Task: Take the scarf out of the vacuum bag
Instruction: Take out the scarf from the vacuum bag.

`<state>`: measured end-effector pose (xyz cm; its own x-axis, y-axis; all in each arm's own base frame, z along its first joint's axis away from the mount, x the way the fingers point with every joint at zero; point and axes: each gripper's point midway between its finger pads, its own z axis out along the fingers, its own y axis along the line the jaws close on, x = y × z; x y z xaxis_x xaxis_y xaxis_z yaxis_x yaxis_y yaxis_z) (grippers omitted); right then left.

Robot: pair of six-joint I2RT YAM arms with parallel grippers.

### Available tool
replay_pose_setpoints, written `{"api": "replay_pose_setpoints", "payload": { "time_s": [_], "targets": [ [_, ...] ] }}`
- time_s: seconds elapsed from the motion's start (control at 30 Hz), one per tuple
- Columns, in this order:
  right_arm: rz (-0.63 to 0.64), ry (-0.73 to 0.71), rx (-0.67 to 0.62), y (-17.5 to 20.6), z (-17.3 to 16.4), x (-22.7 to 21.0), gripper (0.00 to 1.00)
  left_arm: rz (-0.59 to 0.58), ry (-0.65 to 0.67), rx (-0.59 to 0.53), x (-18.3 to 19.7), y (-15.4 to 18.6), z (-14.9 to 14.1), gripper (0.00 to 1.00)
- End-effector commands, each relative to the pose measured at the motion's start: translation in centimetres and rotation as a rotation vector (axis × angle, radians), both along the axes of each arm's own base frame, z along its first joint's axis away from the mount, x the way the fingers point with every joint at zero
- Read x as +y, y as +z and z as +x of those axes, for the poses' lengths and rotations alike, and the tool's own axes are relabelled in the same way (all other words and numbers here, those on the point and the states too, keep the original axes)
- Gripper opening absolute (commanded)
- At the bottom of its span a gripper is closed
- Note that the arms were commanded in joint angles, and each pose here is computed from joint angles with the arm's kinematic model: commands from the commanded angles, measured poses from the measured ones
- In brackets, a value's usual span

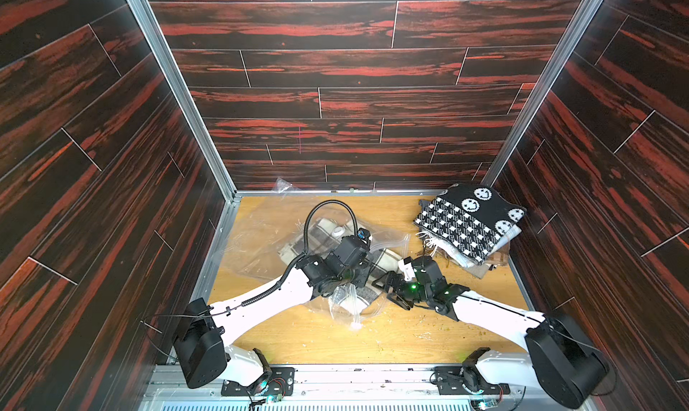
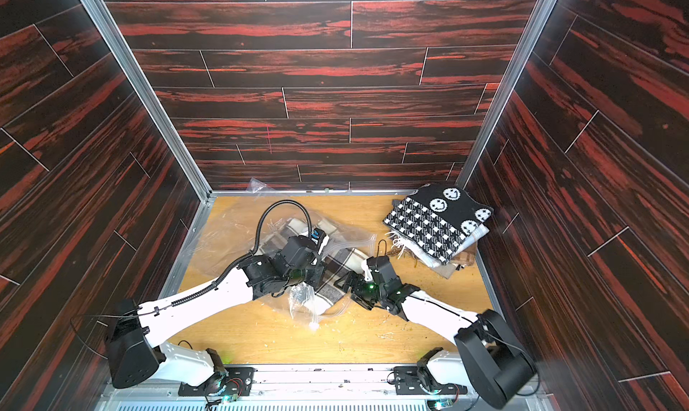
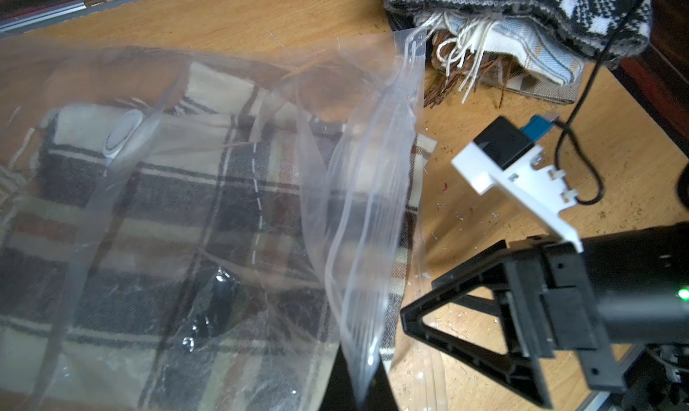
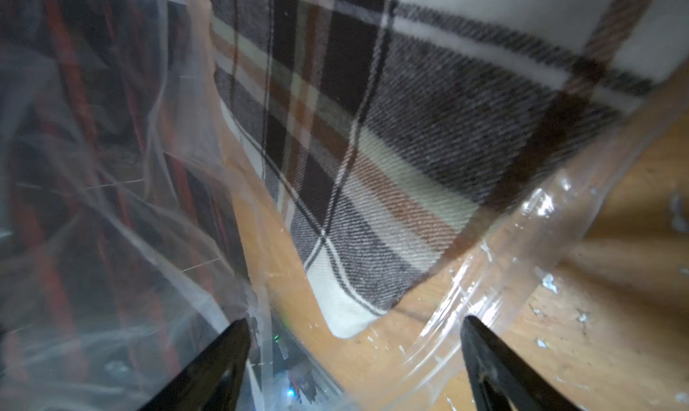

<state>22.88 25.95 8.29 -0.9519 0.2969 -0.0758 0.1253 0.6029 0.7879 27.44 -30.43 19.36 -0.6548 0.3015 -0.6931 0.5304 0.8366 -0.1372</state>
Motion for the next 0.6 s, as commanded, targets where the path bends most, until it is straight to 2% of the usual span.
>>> {"api": "replay_pose_setpoints", "payload": {
  "time_s": [0.0, 0.57],
  "targets": [
    [0.0, -0.028, 0.013, -0.4, 0.0, 0.2, 0.91, -0.024, -0.022, -0.039, -0.3, 1.4, -0.2, 0.0],
    [0.056, -0.117, 0.035, -2.3, 1.5, 1.2, 0.91, -0.075, -0.059, -0.005, -1.2, 0.7, -0.9, 0.0]
  ]
}}
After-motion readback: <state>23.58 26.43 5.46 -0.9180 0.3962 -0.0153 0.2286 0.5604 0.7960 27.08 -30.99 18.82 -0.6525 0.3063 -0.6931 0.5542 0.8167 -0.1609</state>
